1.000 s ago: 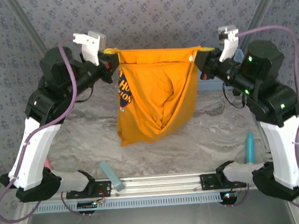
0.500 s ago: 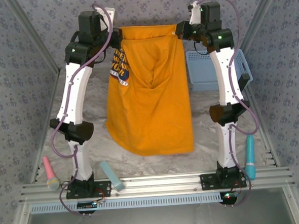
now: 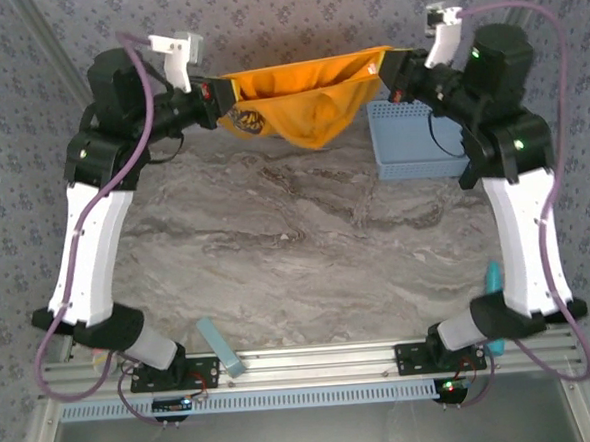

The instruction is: Fold the inside-out t-shirt

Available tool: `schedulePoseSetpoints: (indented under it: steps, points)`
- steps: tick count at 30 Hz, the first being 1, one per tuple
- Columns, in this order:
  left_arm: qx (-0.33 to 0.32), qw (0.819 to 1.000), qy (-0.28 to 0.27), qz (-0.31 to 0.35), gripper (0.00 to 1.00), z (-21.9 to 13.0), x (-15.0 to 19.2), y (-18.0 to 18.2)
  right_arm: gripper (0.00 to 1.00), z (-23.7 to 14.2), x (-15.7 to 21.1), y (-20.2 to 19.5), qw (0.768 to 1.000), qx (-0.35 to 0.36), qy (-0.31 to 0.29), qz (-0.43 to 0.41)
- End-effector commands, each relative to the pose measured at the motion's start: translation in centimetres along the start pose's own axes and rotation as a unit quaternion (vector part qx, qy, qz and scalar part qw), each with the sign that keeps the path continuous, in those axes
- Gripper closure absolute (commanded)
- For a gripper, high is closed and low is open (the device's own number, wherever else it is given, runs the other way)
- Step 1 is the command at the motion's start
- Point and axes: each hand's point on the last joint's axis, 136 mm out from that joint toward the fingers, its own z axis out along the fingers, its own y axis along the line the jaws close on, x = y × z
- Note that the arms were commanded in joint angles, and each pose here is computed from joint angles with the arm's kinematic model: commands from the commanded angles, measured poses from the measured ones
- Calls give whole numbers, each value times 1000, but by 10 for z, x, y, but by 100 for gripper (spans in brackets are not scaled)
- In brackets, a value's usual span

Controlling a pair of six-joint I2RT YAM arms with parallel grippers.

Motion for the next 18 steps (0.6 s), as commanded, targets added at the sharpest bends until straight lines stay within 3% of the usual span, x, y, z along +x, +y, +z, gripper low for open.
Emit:
schedulePoseSetpoints:
  steps: [1,5,9,14,18]
  points:
    - [14,999,-52,-5,100,-23,-14,-17,100,-19,-9,-16,998,56,-36,-10]
    - [59,993,-97,-27,100,-47,-27,-40,100,-53,-19,-9,995,73,-62,-9]
    - [9,996,-85,-38,100,-47,-24,-23,100,-58,-21,-13,994,89,-63,-6]
    - [-47,993,-70,-79,100,-29,-20,30,100,-15,-7,-29,996,82,-30,9]
    - [-83,994,-54,-55,100,-6,-21,71,100,41,9,-60,995,95,5,26]
